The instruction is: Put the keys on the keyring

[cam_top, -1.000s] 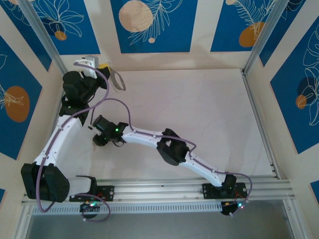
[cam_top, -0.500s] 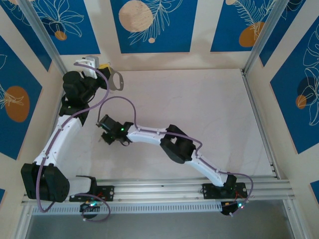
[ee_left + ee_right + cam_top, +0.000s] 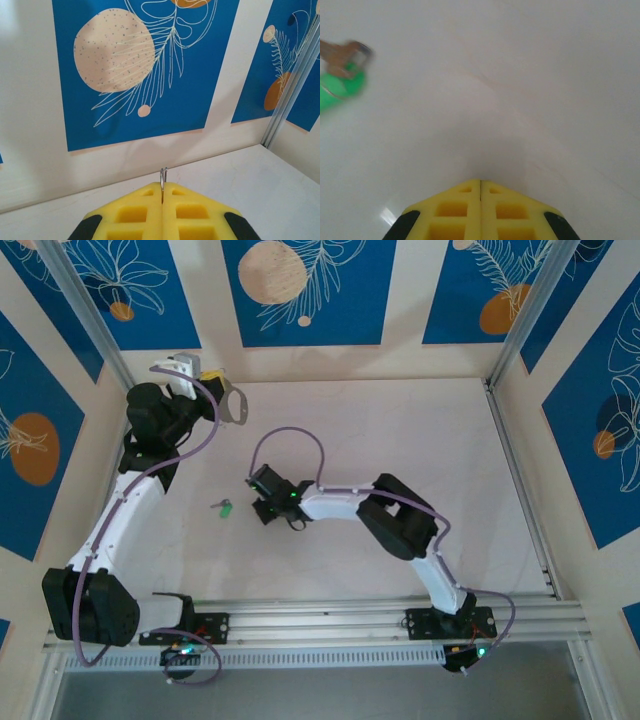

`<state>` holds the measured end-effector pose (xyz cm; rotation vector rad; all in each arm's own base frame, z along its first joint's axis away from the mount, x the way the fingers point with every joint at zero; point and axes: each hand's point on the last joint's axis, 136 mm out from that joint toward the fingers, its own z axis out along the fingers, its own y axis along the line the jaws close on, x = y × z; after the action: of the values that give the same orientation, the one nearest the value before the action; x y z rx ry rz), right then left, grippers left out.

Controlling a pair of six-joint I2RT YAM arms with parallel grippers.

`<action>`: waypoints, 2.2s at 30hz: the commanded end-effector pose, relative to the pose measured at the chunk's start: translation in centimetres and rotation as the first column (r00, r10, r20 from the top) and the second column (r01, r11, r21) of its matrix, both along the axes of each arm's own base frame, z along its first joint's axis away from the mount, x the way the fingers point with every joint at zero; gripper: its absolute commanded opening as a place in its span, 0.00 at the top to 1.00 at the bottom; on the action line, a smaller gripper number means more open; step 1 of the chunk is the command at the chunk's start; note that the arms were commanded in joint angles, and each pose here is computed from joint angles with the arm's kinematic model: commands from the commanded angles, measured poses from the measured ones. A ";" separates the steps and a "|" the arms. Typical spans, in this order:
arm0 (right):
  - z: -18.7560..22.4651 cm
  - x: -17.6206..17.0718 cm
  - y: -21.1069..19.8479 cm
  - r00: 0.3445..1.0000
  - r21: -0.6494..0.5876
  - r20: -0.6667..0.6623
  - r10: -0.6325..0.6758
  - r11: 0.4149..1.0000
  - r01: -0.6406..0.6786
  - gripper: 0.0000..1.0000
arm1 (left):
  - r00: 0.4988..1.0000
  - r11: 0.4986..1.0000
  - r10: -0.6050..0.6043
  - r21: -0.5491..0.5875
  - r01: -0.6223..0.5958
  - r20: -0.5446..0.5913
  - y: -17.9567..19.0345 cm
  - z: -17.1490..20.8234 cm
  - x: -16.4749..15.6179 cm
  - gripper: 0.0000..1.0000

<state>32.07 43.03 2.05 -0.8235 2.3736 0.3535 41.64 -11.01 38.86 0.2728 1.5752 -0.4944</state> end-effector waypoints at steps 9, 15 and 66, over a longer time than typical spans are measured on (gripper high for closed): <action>1.3 -1.2 -3.3 0.998 0.033 -0.064 -0.020 0.999 0.022 0.72 | 0.999 0.998 -0.036 -0.053 0.038 0.040 -0.6 2.9 -0.2 1.00; 3.5 -1.6 3.2 0.993 0.075 -0.024 0.115 0.991 -0.113 0.62 | 1.000 0.999 -0.009 -0.042 0.009 0.018 -0.4 2.8 1.1 1.00; -0.4 -0.5 -4.0 0.996 -0.168 -0.005 0.094 0.981 -0.093 0.57 | 0.996 0.995 -0.087 -0.052 0.088 0.025 -2.0 4.9 0.8 1.00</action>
<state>30.91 43.00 2.11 -1.0861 2.3241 0.2845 44.26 -12.17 41.53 0.2748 1.5982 -0.5598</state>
